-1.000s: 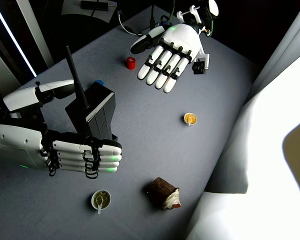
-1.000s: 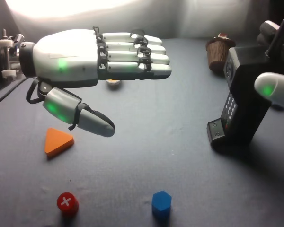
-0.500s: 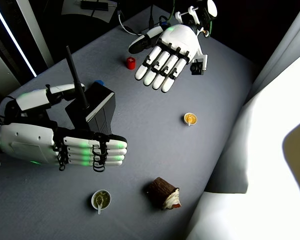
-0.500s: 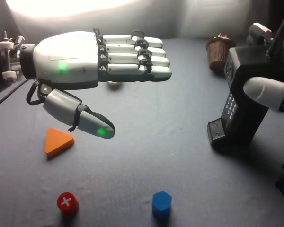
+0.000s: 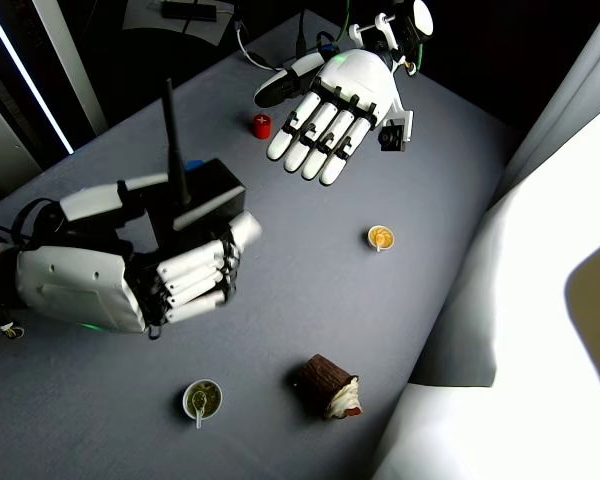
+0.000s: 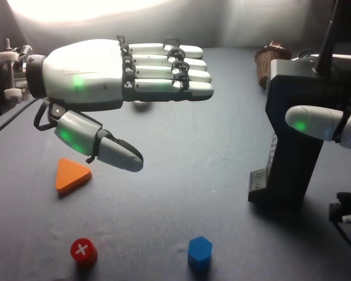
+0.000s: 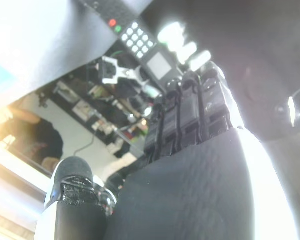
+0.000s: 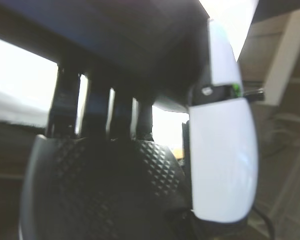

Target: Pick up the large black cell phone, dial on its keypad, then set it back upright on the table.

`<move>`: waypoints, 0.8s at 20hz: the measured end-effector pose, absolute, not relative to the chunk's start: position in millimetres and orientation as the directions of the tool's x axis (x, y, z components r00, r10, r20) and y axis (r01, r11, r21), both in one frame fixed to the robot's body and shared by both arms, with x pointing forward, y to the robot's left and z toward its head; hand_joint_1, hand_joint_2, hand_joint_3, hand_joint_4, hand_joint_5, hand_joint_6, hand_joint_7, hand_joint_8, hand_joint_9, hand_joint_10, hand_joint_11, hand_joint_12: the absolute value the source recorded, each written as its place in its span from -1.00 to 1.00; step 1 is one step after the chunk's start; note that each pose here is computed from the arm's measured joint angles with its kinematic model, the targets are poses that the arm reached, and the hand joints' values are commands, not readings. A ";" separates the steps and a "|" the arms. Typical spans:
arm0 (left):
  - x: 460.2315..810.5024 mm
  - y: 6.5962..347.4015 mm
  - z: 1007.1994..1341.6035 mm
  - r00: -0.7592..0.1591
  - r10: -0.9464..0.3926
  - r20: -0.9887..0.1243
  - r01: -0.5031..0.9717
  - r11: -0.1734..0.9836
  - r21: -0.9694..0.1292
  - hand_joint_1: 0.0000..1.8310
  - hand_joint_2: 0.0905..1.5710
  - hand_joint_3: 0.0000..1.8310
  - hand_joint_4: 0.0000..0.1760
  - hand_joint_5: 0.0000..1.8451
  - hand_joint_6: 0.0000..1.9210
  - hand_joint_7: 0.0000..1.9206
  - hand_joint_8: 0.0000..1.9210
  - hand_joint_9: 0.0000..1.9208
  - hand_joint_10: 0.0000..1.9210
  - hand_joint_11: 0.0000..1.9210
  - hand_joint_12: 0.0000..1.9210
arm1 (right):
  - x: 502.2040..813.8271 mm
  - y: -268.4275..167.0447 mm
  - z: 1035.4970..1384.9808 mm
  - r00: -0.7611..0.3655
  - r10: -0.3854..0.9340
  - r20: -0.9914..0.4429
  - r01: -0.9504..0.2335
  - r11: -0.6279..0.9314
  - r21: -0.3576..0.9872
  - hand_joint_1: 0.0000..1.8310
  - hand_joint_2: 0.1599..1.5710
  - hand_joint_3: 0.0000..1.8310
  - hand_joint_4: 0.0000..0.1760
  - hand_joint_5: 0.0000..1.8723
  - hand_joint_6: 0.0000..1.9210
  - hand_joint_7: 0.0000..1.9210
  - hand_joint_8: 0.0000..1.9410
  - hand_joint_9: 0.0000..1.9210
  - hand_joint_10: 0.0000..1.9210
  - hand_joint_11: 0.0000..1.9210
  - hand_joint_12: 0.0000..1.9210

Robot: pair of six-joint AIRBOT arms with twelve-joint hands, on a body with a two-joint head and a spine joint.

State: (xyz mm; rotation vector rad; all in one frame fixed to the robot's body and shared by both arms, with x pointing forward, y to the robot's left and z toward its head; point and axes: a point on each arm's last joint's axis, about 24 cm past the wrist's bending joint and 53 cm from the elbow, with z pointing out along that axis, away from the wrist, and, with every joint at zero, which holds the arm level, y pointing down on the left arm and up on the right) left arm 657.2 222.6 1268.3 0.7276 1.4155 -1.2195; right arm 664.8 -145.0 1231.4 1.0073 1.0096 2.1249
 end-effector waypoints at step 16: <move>664.8 228.4 1276.1 -0.207 -0.220 -0.953 0.908 0.318 -0.271 -0.85 0.50 -0.99 -1.00 -0.90 -1.00 -0.84 -1.00 -0.86 -1.00 -1.00 -0.70 | 650.0 -158.1 1261.9 -0.586 0.757 0.290 -0.270 -0.519 0.811 0.62 0.36 -1.00 -1.00 0.11 -0.37 -0.08 0.08 -0.13 0.33 -0.09 0.65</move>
